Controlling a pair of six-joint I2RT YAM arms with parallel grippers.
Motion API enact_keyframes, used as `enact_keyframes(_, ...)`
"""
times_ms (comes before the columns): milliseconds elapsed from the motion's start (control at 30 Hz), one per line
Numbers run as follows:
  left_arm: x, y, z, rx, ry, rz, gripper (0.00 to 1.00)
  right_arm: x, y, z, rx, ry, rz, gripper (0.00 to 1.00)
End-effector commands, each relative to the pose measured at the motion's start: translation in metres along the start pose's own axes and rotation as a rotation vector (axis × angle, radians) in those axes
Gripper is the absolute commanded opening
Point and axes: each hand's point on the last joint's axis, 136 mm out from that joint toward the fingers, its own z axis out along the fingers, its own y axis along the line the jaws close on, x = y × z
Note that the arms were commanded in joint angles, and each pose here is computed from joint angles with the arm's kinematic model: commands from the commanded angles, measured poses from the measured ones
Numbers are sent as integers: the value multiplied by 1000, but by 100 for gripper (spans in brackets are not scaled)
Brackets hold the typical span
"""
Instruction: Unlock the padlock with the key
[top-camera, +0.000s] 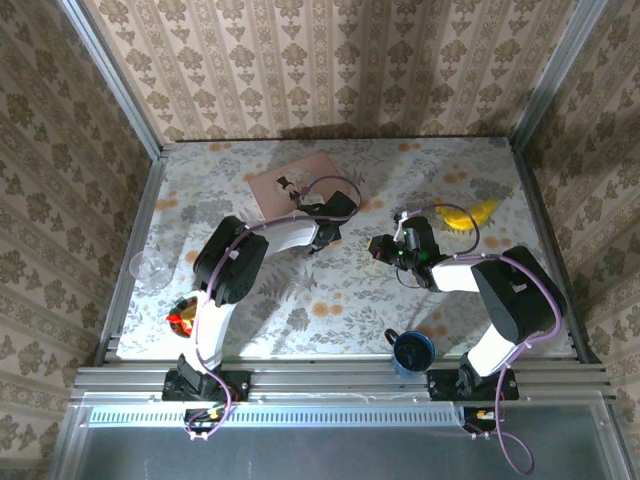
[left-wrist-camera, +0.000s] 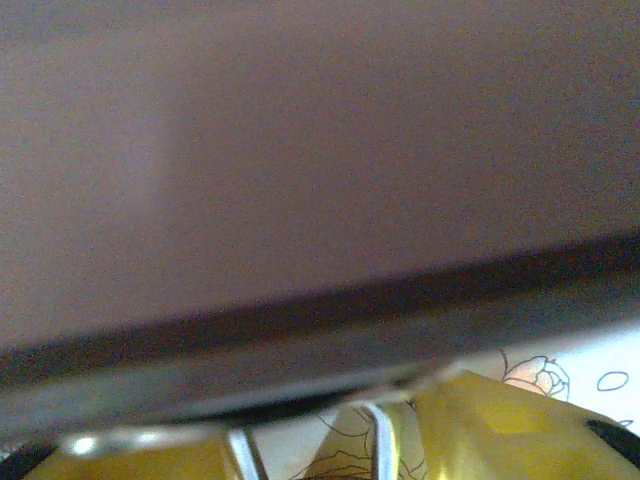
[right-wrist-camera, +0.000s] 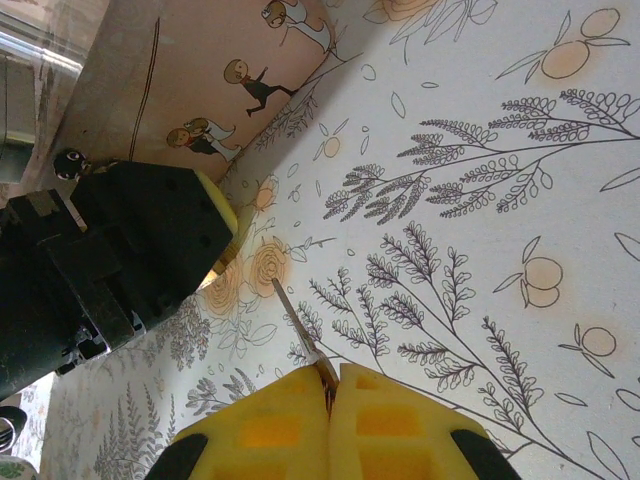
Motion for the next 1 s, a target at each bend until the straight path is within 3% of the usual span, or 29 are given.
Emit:
enact_keyframes(0,16,2,-6,-8,42,4,48,-5,1,1,-11,-17,11,0)
enact_keyframes(333,26,0,-8,-14,63,14,47,-5,1,1,-12,-17,11,0)
enact_keyframes(633,24,5,-7,-23,65,2,34,-5,2,1,-12,-17,12,0)
enact_keyframes(800,26,2,-8,3,80,-2,22,-5,3,3,-17,-13,13,0)
enact_keyframes(933,25,-9,-13,97,113,-45,0,1,2,6,-28,5,14,0)
enact_keyframes(967,26,-13,-15,121,130,-56,0,3,2,7,-33,10,14,0)
